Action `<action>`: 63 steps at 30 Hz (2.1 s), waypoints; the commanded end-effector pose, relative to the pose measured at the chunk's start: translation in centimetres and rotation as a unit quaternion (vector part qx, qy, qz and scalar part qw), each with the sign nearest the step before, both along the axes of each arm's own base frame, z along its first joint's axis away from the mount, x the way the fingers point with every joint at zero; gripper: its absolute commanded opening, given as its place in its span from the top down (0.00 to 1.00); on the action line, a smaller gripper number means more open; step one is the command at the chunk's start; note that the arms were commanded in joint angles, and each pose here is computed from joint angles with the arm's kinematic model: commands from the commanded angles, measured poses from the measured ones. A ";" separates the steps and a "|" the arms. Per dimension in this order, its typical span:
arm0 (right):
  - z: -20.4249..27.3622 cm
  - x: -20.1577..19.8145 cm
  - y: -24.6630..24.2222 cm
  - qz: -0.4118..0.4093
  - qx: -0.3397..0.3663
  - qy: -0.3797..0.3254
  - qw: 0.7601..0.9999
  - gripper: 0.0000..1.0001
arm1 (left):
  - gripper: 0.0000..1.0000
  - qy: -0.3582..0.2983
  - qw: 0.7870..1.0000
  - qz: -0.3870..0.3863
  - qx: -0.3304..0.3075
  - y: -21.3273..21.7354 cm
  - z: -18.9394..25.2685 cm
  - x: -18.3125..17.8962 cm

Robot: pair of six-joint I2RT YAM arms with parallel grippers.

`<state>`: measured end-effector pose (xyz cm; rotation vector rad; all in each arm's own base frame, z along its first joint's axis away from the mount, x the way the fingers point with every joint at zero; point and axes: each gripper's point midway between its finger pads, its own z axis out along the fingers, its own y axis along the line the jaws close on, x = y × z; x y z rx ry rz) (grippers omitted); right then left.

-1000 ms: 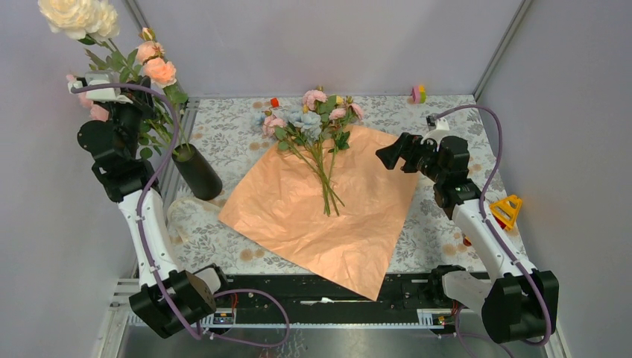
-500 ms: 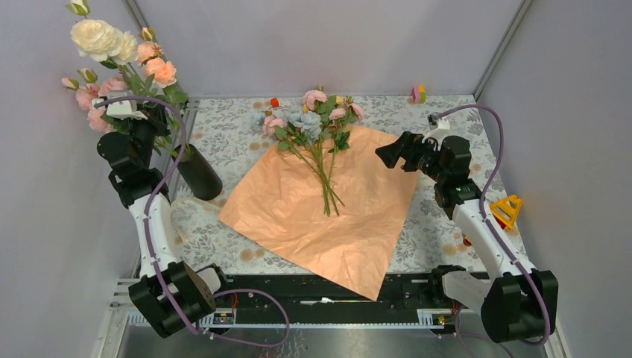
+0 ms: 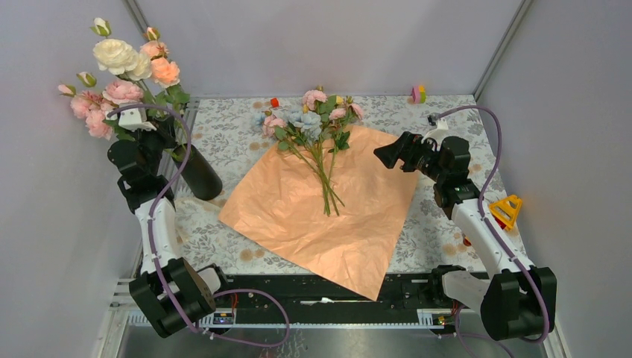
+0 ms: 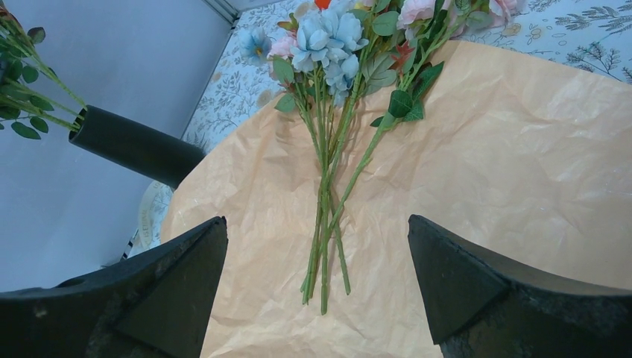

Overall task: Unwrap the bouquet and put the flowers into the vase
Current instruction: Insert the fake flower into the vase, then pick up the fake flower from the wrapping paper.

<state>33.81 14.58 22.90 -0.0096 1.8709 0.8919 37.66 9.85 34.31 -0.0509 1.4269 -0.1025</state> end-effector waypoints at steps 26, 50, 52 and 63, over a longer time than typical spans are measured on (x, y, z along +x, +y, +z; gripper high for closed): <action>0.5 0.4 0.6 0.018 0.021 -0.013 1.000 0.03 | 0.65 0.068 0.998 0.001 -0.010 -1.1 -4.5 0.0; 0.4 0.6 1.0 0.028 0.026 -0.005 0.999 0.04 | 0.33 0.056 0.997 0.005 -0.047 -3.1 -1.7 -2.2; 0.4 0.6 1.0 0.030 0.027 -0.005 0.999 0.04 | 0.31 0.057 0.996 0.010 -0.064 -3.1 -1.5 -2.5; 0.5 0.9 1.3 0.035 0.032 0.003 0.999 0.04 | 0.17 0.074 0.989 0.026 -0.123 -3.9 -1.4 -4.2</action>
